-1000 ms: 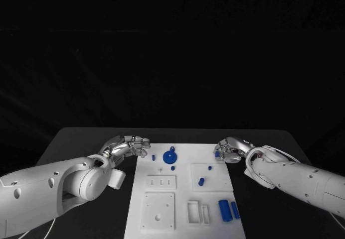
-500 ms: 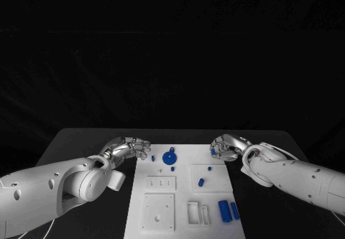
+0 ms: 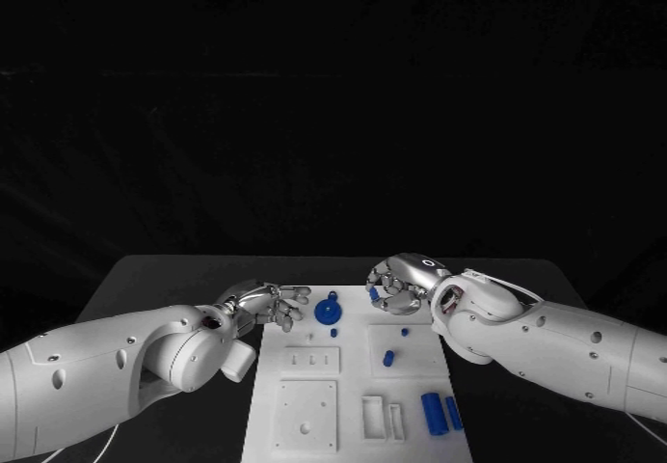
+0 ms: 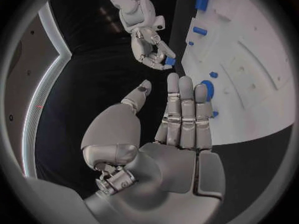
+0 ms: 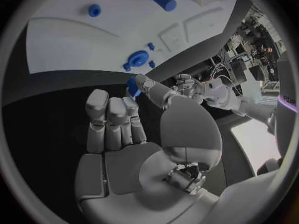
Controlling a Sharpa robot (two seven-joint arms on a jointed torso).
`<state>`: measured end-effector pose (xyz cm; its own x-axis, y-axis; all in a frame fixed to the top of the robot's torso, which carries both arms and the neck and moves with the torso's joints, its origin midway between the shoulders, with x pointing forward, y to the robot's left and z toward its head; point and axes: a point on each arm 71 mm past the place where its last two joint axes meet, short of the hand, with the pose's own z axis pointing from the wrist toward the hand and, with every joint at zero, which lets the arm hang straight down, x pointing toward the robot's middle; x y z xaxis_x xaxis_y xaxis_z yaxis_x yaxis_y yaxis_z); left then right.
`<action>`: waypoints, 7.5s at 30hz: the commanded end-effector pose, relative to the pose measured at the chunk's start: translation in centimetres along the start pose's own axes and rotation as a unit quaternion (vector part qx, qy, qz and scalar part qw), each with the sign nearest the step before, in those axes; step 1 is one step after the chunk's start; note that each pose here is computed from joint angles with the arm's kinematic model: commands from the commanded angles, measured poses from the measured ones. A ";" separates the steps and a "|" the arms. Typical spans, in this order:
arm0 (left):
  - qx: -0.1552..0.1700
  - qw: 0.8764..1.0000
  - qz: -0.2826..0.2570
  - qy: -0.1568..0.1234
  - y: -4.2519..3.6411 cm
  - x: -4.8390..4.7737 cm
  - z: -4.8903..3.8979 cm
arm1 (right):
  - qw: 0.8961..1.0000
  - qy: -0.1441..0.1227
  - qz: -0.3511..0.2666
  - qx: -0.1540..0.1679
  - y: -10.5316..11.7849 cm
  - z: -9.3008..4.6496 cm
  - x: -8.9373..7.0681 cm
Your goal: Assemble the parts on the task board
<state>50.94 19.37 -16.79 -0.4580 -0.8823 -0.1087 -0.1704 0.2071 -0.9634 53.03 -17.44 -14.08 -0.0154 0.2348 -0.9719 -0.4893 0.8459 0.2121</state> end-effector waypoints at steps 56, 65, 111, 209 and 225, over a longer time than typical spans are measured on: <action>-0.048 0.998 0.034 0.007 -0.15 2.15 1.31 | 0.998 0.015 -0.024 -0.060 10.1 2.9 2.4; -0.049 0.998 0.034 0.012 -0.17 2.40 1.37 | 0.998 0.019 -0.019 -0.062 10.4 2.9 3.0; -0.053 0.997 0.053 0.011 -0.02 2.27 1.39 | 0.998 0.025 -0.018 -0.055 10.3 2.8 3.5; -0.135 0.914 0.382 -0.007 3.97 4.29 4.27 | 0.988 -0.101 0.070 0.096 -6.2 0.6 -4.4; -0.142 0.904 0.404 -0.003 5.28 4.09 4.09 | 0.988 -0.099 0.070 0.095 -6.1 0.7 -4.4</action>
<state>51.82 15.20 -23.23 -0.5208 -0.4265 -0.7395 -0.0199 0.8721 -0.4890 56.72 -23.44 -11.07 0.1157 0.4310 -0.8949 -0.3113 0.8713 0.3793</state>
